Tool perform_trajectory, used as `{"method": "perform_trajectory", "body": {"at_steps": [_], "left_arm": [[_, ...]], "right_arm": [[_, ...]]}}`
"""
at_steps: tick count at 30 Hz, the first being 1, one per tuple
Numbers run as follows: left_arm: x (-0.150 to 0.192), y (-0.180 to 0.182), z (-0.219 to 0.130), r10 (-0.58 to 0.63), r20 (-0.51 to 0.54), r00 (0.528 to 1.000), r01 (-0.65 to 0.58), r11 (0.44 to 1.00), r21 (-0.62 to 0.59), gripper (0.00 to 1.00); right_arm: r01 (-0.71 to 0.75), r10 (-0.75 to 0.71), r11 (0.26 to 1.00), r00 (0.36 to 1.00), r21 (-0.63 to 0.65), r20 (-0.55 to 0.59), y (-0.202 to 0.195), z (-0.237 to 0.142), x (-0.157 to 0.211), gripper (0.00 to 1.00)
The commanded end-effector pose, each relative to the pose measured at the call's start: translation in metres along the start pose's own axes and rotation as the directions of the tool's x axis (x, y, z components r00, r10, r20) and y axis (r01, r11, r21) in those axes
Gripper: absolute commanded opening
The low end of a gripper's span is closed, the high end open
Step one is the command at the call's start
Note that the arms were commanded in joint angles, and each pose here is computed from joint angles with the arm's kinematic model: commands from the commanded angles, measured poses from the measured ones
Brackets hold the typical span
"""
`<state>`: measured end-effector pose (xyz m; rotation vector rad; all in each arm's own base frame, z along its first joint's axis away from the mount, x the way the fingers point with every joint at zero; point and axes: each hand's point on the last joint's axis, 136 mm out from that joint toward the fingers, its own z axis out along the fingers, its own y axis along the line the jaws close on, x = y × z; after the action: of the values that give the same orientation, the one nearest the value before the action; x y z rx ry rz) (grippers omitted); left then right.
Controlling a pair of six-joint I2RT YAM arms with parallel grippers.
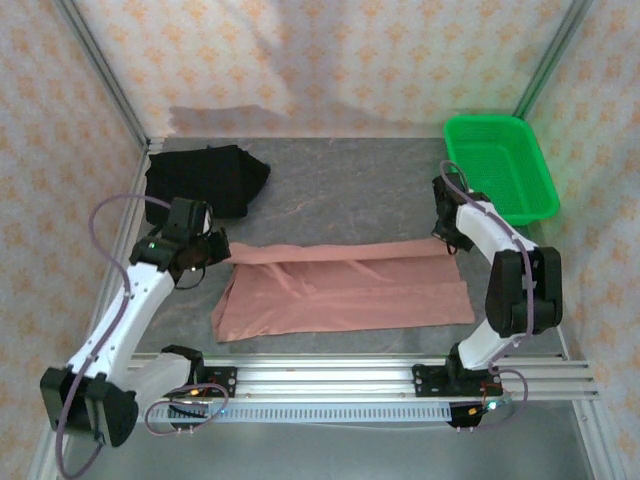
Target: Fold and stack the t-shirts
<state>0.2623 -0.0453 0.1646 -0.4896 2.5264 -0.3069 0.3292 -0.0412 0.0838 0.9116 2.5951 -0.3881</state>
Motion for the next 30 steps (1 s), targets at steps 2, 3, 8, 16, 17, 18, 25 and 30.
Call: {"method": "perform_trajectory", "body": {"at_steps": [2, 3, 8, 16, 17, 18, 25, 30], "left_arm": [[0.026, 0.009, 0.003, -0.091, -0.005, 0.996, 0.091, 0.996, -0.005, 0.00], [0.034, 0.012, 0.006, -0.103, -0.011, 0.995, 0.103, 0.995, -0.010, 0.00], [0.061, 0.021, 0.018, -0.165, -0.033, 0.986, 0.165, 0.986, -0.009, 0.00], [0.094, 0.039, 0.031, -0.233, -0.069, 0.970, 0.230, 0.972, -0.044, 0.00], [0.098, 0.042, 0.033, -0.240, -0.072, 0.968, 0.237, 0.970, -0.054, 0.00], [0.101, 0.045, 0.034, -0.250, -0.074, 0.965, 0.246, 0.968, -0.059, 0.00], [0.133, 0.054, 0.052, -0.322, -0.143, 0.936, 0.315, 0.946, -0.074, 0.00], [0.142, 0.062, 0.045, -0.356, -0.139, 0.924, 0.346, 0.934, -0.090, 0.34]], "right_arm": [[-0.042, 0.042, 0.999, 0.999, 0.009, 0.003, -0.010, 0.003, 0.008, 0.00], [-0.042, 0.042, 0.999, 0.999, 0.010, -0.001, -0.010, 0.005, 0.010, 0.00], [-0.027, 0.028, 0.999, 0.999, 0.028, -0.017, -0.011, 0.014, 0.016, 0.00], [-0.008, 0.011, 0.998, 0.999, 0.058, -0.042, -0.015, 0.026, 0.025, 0.00], [-0.010, 0.013, 0.998, 0.999, 0.062, -0.046, -0.017, 0.027, 0.027, 0.00], [-0.014, 0.017, 0.998, 0.999, 0.064, -0.050, -0.018, 0.029, 0.029, 0.00], [-0.031, 0.037, 0.996, 0.997, 0.089, -0.068, -0.025, 0.034, 0.039, 0.01], [-0.072, 0.079, 0.995, 0.993, 0.074, -0.091, -0.028, 0.033, 0.049, 0.26]]}}
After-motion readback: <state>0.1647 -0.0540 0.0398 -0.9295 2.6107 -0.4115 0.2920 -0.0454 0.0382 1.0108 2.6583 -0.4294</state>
